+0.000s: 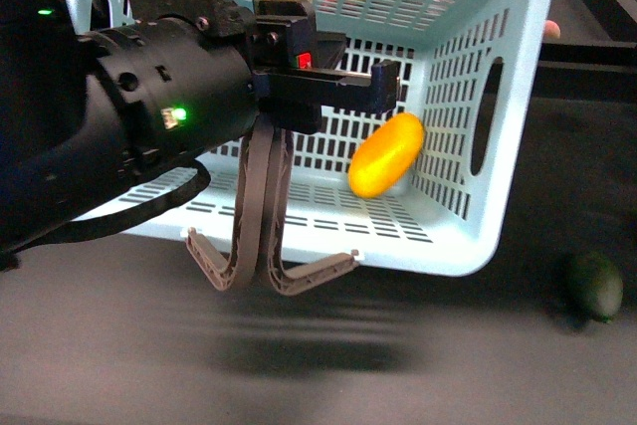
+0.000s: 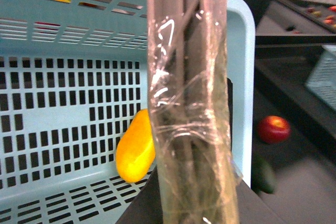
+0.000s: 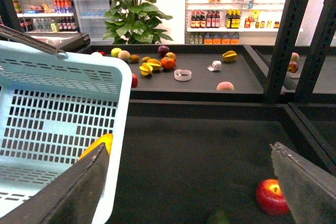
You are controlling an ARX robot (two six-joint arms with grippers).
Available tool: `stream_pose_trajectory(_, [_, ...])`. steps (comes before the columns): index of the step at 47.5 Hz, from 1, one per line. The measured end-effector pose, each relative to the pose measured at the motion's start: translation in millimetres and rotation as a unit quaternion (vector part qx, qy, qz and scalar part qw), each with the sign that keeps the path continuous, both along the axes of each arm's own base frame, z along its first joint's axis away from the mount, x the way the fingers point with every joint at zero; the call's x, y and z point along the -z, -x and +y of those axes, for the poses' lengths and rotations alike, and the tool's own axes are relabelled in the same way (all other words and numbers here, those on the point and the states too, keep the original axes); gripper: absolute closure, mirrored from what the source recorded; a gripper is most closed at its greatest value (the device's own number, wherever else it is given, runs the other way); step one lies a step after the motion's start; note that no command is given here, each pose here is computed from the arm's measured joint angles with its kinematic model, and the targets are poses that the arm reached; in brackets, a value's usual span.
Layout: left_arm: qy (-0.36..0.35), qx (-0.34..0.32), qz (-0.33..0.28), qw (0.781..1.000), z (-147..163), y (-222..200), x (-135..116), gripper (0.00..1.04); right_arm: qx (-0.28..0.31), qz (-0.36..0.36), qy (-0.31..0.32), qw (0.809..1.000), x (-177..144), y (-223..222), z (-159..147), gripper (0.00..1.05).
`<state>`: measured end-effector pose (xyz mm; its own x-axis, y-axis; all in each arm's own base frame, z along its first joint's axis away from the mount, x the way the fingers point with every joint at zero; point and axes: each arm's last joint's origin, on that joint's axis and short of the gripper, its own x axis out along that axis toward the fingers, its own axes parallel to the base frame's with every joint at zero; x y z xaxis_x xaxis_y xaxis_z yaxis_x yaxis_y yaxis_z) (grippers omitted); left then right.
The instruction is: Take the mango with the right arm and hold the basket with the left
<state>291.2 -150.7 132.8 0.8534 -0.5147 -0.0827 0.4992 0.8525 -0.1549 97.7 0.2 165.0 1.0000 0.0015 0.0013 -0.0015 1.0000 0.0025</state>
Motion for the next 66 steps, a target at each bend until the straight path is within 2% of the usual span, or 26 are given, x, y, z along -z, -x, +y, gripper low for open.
stream_pose_trajectory(2, [-0.016,-0.033,-0.005,0.999,-1.9,-9.5,0.1,0.96,0.0,-0.001,-0.001,1.0,-0.1,0.1,0.0,0.06])
stream_pose_trajectory(6, [-0.005,-0.093,-0.002,0.996,-1.1,-28.6,-1.8,0.96,0.0,-0.001,0.0,1.0,-0.1,0.1,0.0,0.08])
stream_pose_trajectory(11, [0.054,-0.179,0.017,0.982,7.7,-54.0,-10.3,0.96,0.0,-0.001,0.0,1.0,-0.1,0.1,0.0,0.08])
stream_pose_trajectory(16, [0.137,-0.246,0.055,0.958,23.0,-76.7,-15.1,0.96,0.0,-0.001,0.0,1.0,-0.1,0.1,0.0,0.08])
stream_pose_trajectory(24, [0.253,-0.332,0.118,0.901,51.7,-107.2,-4.4,0.96,-0.001,-0.001,0.0,1.0,-0.1,0.1,0.0,0.08])
stream_pose_trajectory(31, [0.322,-0.384,0.142,0.853,70.0,-122.4,2.3,0.96,-0.001,-0.001,0.0,1.0,-0.1,0.1,0.0,0.08])
stream_pose_trajectory(37, [0.383,-0.449,0.146,0.794,97.8,-137.2,9.2,0.96,-0.001,-0.001,0.0,1.0,-0.1,0.1,0.0,0.08])
stream_pose_trajectory(43, [0.413,-0.482,0.141,0.76,120.2,-147.3,17.8,0.96,-0.001,-0.001,0.0,1.0,-0.1,0.1,0.0,0.08])
stream_pose_trajectory(66, [0.476,-0.505,0.152,0.704,140.8,-161.5,17.8,0.96,-0.001,-0.001,0.0,1.0,-0.1,0.1,0.0,0.08])
